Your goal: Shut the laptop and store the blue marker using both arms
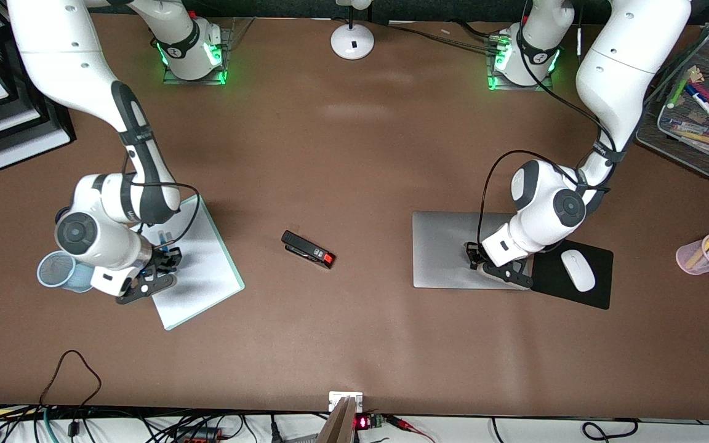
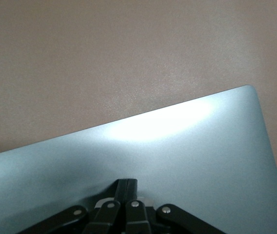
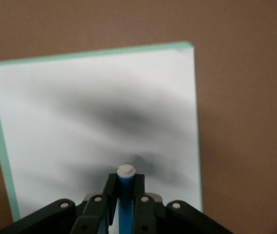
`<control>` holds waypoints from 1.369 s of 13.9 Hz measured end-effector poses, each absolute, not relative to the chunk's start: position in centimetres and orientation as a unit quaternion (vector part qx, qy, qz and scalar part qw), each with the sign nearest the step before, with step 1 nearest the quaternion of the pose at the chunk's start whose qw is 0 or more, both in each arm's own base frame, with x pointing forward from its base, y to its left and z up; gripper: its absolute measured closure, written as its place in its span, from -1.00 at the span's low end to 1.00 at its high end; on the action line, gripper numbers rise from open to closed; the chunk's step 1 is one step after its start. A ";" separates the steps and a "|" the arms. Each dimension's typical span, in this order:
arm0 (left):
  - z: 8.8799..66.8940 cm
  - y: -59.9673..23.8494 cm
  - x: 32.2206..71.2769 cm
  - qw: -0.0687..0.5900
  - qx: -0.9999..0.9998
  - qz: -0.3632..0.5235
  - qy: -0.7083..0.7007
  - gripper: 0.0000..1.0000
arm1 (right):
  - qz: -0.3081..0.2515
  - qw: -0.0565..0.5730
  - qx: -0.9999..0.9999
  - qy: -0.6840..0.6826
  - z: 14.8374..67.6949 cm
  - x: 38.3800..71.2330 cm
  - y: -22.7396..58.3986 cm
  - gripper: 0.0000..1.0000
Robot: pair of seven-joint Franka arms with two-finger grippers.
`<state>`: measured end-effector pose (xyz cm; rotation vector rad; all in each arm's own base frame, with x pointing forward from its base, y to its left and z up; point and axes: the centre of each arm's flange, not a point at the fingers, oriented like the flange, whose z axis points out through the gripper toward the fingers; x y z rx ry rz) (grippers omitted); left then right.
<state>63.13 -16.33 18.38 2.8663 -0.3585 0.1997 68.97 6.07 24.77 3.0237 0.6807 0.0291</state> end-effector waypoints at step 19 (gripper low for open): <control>38.7 -11.6 63.4 0.105 0.980 -0.080 -0.152 0.16 | 0.146 -0.028 0.850 0.506 39.8 69.4 -6.2 0.66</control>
